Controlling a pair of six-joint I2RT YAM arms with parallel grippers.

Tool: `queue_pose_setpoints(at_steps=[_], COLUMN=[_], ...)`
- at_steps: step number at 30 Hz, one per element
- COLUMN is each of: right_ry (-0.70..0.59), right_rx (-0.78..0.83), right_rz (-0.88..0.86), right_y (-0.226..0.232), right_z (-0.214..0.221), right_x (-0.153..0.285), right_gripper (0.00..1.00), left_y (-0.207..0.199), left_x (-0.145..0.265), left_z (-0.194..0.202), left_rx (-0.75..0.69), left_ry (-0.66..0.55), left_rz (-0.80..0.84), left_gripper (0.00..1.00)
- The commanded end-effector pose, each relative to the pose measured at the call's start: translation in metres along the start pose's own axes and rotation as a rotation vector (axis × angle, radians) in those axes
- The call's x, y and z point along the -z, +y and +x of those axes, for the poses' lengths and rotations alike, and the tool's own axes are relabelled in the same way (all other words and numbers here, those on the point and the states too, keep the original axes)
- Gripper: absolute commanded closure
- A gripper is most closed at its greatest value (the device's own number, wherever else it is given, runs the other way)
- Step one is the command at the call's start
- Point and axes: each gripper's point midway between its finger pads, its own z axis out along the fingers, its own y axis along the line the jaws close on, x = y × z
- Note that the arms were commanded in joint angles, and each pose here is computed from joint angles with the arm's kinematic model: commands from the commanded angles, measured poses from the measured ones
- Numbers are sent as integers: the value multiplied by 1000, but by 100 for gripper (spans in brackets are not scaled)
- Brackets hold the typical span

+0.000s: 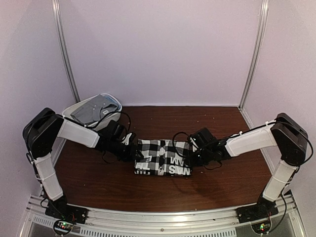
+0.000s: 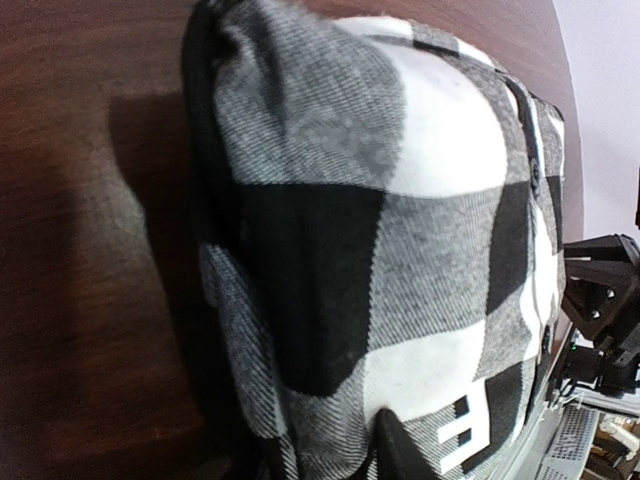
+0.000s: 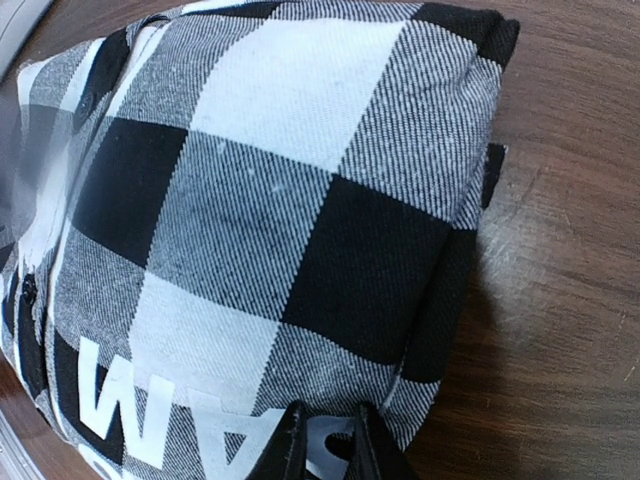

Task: Fold and stack the long sleeve shirts
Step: Pick up the square-folded shirt from the center of the board.

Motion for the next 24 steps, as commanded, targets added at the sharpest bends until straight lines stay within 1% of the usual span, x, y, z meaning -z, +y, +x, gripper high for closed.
queue_pose_setpoints(at_steps=[1,3,4,11,16,19,24], right_ry=[20,18,18,16,-17,-47,-86], right_rx=[-15,-15,-15,-6,14,25,45], right_rz=[1,-2,-2,-8,-26,-55,-177], right_y=[-5,-3,-4,-1,11,25,69], right_z=[6,5,5,3,-12,-26,-50], right_x=[-5,-5,-5,2,18,30,41], right_gripper=[81,81,81,81,80,79,78], left_y=[11,6,4,-18,-25,-28,-30], left_x=[-13,-11,-9,19,40,54,74], left_z=[24,20,19,4,1,0,-1], left_rx=[59,59,57,26,-8,-30,-62], left_ry=[76,71,65,23,29,36,53], left_rz=[-2,7,9,-5,-34,-51,-75], left_gripper=[82,97,100,100,100,100,100])
